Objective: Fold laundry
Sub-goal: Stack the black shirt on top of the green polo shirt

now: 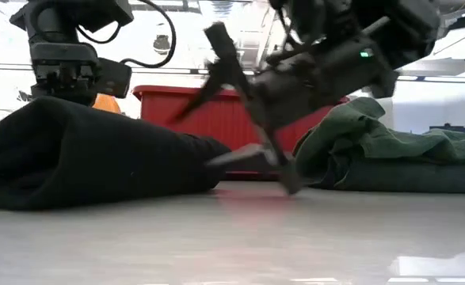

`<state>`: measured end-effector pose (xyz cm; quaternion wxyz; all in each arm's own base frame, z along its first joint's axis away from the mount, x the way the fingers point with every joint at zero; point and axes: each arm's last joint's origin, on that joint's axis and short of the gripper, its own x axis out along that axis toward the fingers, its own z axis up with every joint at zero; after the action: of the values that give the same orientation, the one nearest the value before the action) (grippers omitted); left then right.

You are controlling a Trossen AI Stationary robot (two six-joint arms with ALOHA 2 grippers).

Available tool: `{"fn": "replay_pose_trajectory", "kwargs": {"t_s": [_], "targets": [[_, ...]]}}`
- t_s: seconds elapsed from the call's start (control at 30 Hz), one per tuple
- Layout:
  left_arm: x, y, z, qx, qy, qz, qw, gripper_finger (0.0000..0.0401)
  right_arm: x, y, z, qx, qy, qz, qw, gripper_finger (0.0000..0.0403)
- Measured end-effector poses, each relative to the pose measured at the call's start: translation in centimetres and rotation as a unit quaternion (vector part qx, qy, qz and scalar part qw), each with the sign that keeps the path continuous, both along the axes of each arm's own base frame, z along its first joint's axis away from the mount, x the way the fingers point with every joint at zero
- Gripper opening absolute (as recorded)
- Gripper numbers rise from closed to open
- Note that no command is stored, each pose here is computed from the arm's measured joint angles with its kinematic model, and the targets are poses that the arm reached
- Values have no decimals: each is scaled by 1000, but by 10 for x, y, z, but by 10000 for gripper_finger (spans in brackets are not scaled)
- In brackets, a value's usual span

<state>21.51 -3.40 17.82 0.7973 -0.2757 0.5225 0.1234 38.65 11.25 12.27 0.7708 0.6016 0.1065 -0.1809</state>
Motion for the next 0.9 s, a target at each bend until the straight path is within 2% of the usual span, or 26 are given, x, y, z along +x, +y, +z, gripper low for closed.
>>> {"fn": "replay_pose_trajectory", "kwargs": {"t_s": [0.3,0.43,0.53,0.63,0.83,0.9], "targets": [[-7,0,-12,-10,18,-8,1000,0,38,7,-5,-12,-25,1,1000,305],[-10,0,-16,-15,22,-10,1000,0,43,1,-5,-38,23,-22,999,302],[-11,0,-19,-21,26,-7,999,0,47,-6,-3,-59,54,-38,996,284],[-11,0,-19,-22,26,-4,999,0,52,-15,-1,-87,79,-35,992,232],[-9,1,-17,-16,10,27,999,17,57,-29,0,-144,96,-2,985,50],[-8,1,-14,-11,2,31,999,39,58,-33,1,-160,101,23,982,46]]}}
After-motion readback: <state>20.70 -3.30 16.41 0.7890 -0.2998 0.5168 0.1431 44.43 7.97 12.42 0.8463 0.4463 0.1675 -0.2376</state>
